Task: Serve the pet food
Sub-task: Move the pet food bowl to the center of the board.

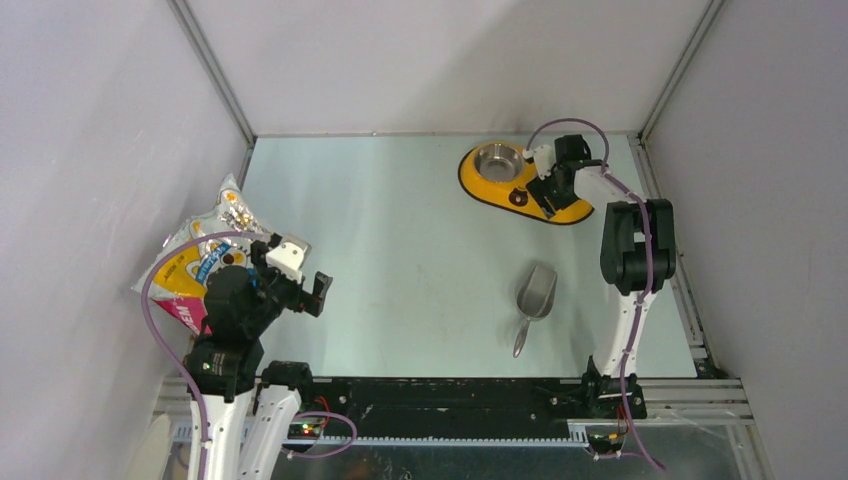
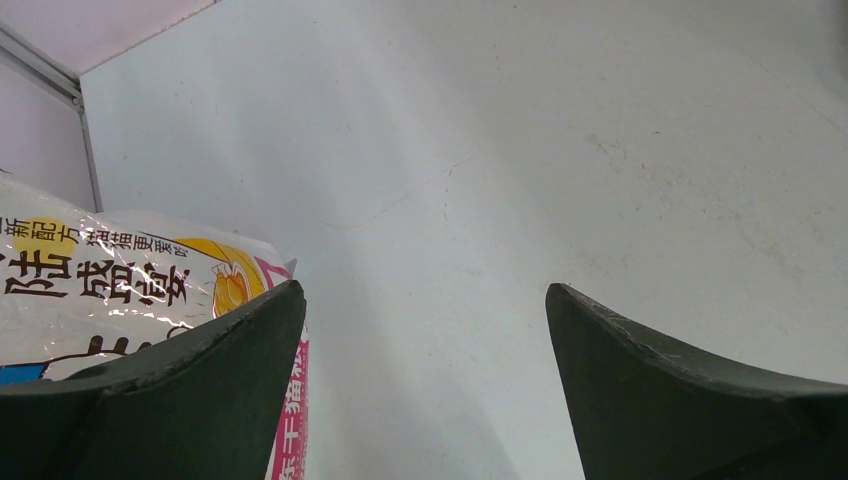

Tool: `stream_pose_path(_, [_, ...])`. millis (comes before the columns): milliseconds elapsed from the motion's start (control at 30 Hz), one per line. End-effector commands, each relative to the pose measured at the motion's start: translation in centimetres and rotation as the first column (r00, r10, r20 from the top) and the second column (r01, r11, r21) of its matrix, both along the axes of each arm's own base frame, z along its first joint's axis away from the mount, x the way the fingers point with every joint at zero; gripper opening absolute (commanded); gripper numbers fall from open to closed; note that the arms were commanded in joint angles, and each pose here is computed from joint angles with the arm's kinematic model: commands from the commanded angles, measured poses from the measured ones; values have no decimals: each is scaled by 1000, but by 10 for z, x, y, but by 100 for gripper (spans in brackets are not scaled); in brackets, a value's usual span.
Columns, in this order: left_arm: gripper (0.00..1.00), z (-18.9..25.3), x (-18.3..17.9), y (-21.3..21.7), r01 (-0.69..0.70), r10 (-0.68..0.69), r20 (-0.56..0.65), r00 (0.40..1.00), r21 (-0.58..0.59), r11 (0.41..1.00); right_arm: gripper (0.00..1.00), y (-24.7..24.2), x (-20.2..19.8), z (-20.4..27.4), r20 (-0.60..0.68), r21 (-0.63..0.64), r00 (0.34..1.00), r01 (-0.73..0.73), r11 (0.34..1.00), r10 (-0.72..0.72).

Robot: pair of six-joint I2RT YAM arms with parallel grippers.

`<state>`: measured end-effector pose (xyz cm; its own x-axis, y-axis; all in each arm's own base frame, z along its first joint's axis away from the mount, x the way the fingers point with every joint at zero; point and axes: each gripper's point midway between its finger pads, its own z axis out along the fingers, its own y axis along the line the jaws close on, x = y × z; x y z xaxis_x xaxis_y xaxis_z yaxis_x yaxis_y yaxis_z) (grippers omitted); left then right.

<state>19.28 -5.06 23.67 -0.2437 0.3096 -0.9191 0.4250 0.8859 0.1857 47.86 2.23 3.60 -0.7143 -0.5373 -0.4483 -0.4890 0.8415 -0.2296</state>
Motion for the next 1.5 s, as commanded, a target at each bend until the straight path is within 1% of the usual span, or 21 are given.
stream_pose_path(0, [98,5,2,-4,10,-10,23,1000,-26,1000,76,-44,-7,0,-37,-109,999,31,994,-35])
stream_pose_path(67, [98,5,2,-4,12,-11,24,1000,-26,1000,79,-45,-10,8,-34,-84,999,15,996,-18])
stream_pose_path(233, [98,6,1,-4,13,-12,25,1000,-26,1000,81,-44,-8,32,20,-73,1000,-2,997,4])
stream_pose_path(400, [98,6,2,-4,14,-13,25,1000,-27,1000,84,-4,2,87,165,25,986,-41,999,37])
stream_pose_path(500, [98,5,3,-4,12,-12,16,1000,-27,1000,88,16,16,116,266,-22,963,-29,999,34])
stream_pose_path(533, [98,4,4,-3,7,-7,13,1000,-26,1000,88,33,26,129,315,-29,948,-39,999,46])
stream_pose_path(567, [98,4,4,-3,6,-6,11,1000,-26,1000,89,30,32,128,327,-78,945,8,997,18])
stream_pose_path(633, [98,2,6,-3,3,-3,-2,1000,-25,1000,89,54,57,148,401,-123,916,38,992,15])
stream_pose_path(667, [98,2,6,-3,4,-4,-4,1000,-24,1000,90,52,65,133,388,-173,922,79,982,-6])
stream_pose_path(700, [98,1,6,-2,2,-2,-10,1000,-23,1000,89,64,78,150,431,-178,902,91,980,-6])
stream_pose_path(733, [98,0,6,-2,2,-2,-14,1000,-22,1000,90,63,84,133,410,-225,912,121,967,-19])
stream_pose_path(767, [98,-1,7,-2,1,-2,-18,1000,-22,1000,90,74,94,147,446,-229,895,124,965,-9])
stream_pose_path(800, [98,-2,7,-2,-1,0,-23,1000,-22,1000,90,76,101,130,429,-262,903,134,956,-9])
stream_pose_path(833, [98,-3,7,-2,-1,1,-28,1000,-21,1000,91,85,108,139,454,-267,891,132,955,4])
stream_pose_path(867, [98,-3,8,-2,-1,1,-30,1000,-21,1000,91,88,114,125,443,-293,896,134,947,10])
stream_pose_path(1000, [98,-6,9,-1,-9,8,-42,999,-18,1000,92,107,126,102,416,-350,907,85,933,73])
stream_pose_path(1133, [98,-7,9,1,-17,16,-46,999,-17,1000,92,122,116,75,342,-338,931,-2,941,124])
stream_pose_path(1200, [98,-7,9,1,-17,16,-48,999,-16,1000,92,129,98,52,274,-338,947,-70,938,169])
stream_pose_path(1267, [98,-7,10,1,-17,16,-50,999,-17,1000,93,133,88,45,258,-344,945,-107,933,203])
stream_pose_path(1367, [98,-7,10,1,-18,17,-49,999,-18,1000,93,136,82,53,279,-338,935,-119,934,220])
stream_pose_path(1467, [98,-7,10,0,-17,16,-47,999,-19,1000,93,125,89,73,337,-358,926,-41,933,170])
